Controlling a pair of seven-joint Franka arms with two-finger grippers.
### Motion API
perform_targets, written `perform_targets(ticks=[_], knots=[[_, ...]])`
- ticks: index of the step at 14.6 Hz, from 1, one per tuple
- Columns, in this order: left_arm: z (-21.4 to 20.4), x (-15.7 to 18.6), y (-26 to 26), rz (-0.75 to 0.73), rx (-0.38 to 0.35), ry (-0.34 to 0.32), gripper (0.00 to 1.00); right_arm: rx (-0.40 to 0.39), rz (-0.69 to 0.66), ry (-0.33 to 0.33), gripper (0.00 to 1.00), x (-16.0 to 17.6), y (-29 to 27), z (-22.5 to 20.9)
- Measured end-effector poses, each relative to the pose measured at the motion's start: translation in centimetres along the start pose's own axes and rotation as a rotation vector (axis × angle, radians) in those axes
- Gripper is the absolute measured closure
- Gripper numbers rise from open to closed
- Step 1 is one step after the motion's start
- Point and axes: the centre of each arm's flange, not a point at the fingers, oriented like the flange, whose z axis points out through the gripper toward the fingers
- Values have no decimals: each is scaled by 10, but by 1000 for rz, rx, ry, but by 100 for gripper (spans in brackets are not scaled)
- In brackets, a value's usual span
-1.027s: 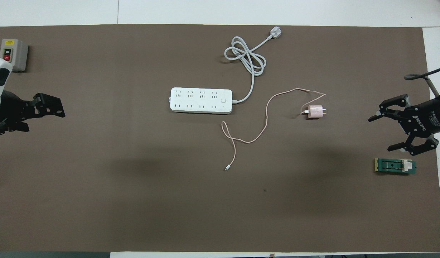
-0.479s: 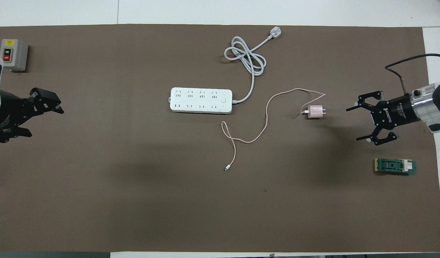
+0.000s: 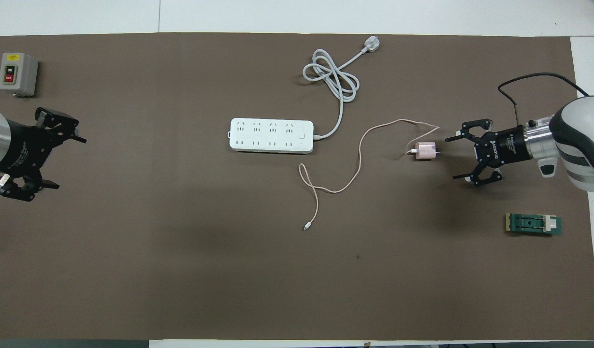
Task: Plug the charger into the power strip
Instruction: 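Reach the right gripper to the pink charger and grasp it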
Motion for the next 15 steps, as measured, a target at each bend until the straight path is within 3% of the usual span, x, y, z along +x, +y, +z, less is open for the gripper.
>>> perform_targets(ticks=[4,6,12,15], knots=[[0,-9,5,-84,-71,-138,0,27,-9,23,0,-8,-13,29],[1,-13,8,-73,-86,-161,0,40,-6,37,0,-4,-15,33],[2,-2,5,677,-156,-104,0,70,-13,40,0,5,-19,45],[4,5,1,920,-150,-68,0,66,-16,43,0,4,-20,52]])
